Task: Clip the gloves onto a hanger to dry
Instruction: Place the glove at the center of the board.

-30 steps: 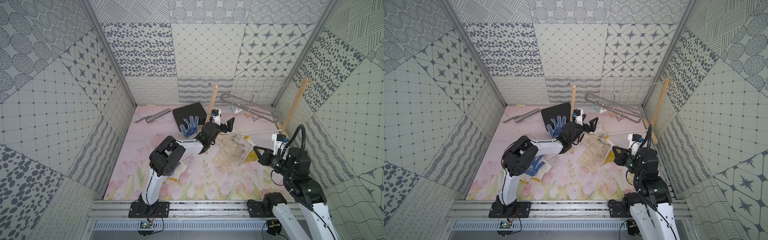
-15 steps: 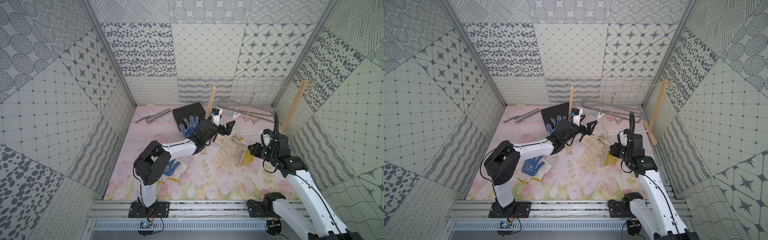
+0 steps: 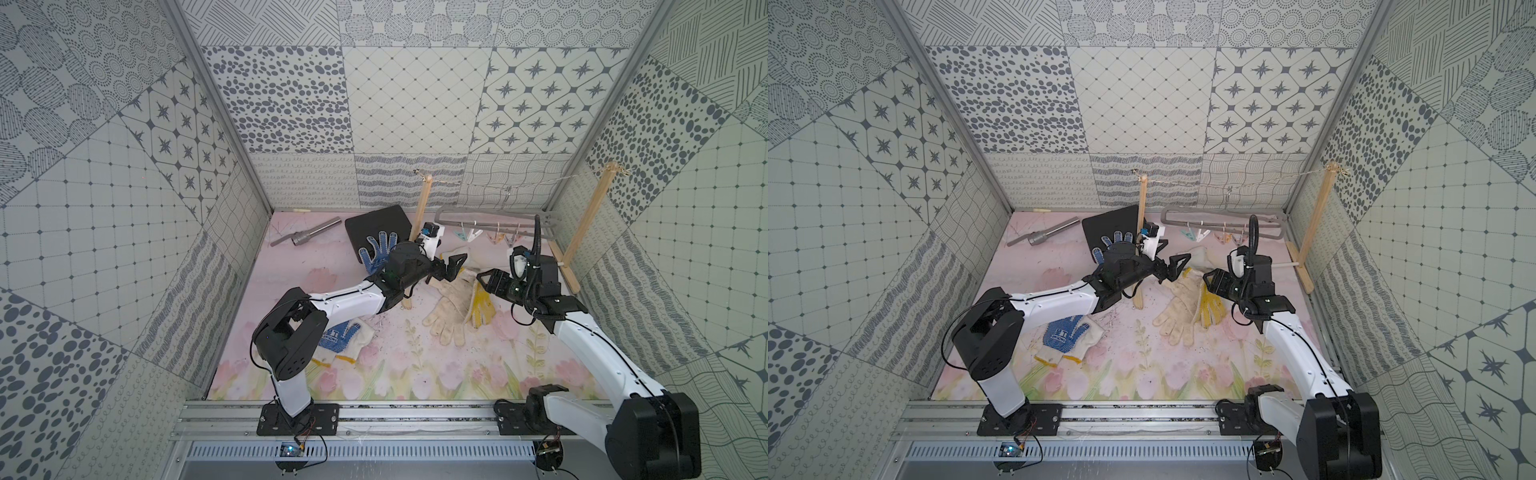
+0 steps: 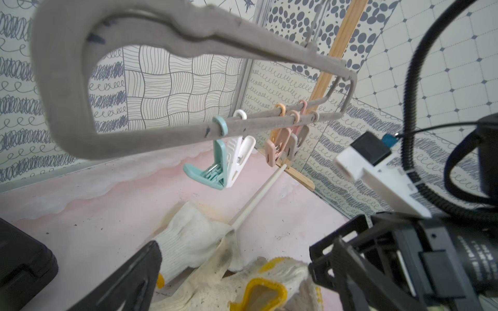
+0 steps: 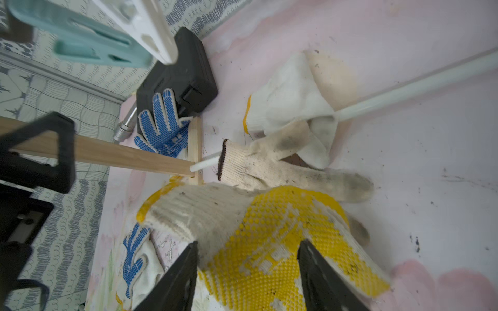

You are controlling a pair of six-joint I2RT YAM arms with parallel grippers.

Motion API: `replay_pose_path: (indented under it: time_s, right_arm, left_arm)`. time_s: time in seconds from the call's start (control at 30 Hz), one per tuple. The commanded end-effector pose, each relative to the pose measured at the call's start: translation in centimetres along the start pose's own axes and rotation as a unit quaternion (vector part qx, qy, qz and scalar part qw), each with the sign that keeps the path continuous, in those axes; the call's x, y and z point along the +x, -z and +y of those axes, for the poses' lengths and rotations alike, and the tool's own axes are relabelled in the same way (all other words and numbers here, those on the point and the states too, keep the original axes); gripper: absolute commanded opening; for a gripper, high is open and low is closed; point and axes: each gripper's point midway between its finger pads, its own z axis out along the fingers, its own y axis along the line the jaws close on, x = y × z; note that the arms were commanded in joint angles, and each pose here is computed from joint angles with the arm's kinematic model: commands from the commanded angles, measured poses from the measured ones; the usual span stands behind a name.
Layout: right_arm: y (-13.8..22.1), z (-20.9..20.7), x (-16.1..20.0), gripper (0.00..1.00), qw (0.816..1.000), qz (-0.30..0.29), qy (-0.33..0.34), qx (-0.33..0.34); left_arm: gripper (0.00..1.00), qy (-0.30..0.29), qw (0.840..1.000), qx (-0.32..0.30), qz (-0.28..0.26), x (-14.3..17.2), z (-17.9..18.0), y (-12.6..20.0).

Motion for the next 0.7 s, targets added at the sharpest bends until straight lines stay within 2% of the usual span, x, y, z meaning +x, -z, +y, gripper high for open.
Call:
replay_pose_path:
  time_s: [0.0, 0.17, 0.27, 0.37, 0.67]
  right_arm:
    - [1.9, 3.2, -3.4, 0.69, 0.996, -0.068, -0.010, -0.063]
    - [3.2, 5.8, -5.6, 0.70, 0.983, -0.108, -0.071, -0.131]
    - [3.5, 6.5, -6.8, 0.70, 0.974, -0.127, -0.111, -0.154]
    - [3.2, 6.4, -7.1, 0.70, 0.972, -0.123, -0.132, -0.153]
    - [3.3, 5.1, -4.6, 0.66, 0.979, -0.107, -0.111, -0.133]
  left_arm:
    - [0.99, -0.008, 1.000, 0.004, 0.006, 0.0, 0.1, 1.6]
    - [0.99, -0.004, 1.000, -0.015, -0.007, -0.5, 1.0, 3.7]
    - [0.99, -0.003, 1.000, -0.021, -0.018, -0.5, 1.2, 4.9]
    - [0.99, 0.000, 0.999, -0.024, -0.026, -0.6, 1.5, 5.8]
    - [0.97, 0.009, 1.000, -0.019, -0.023, -0.1, 1.7, 6.6]
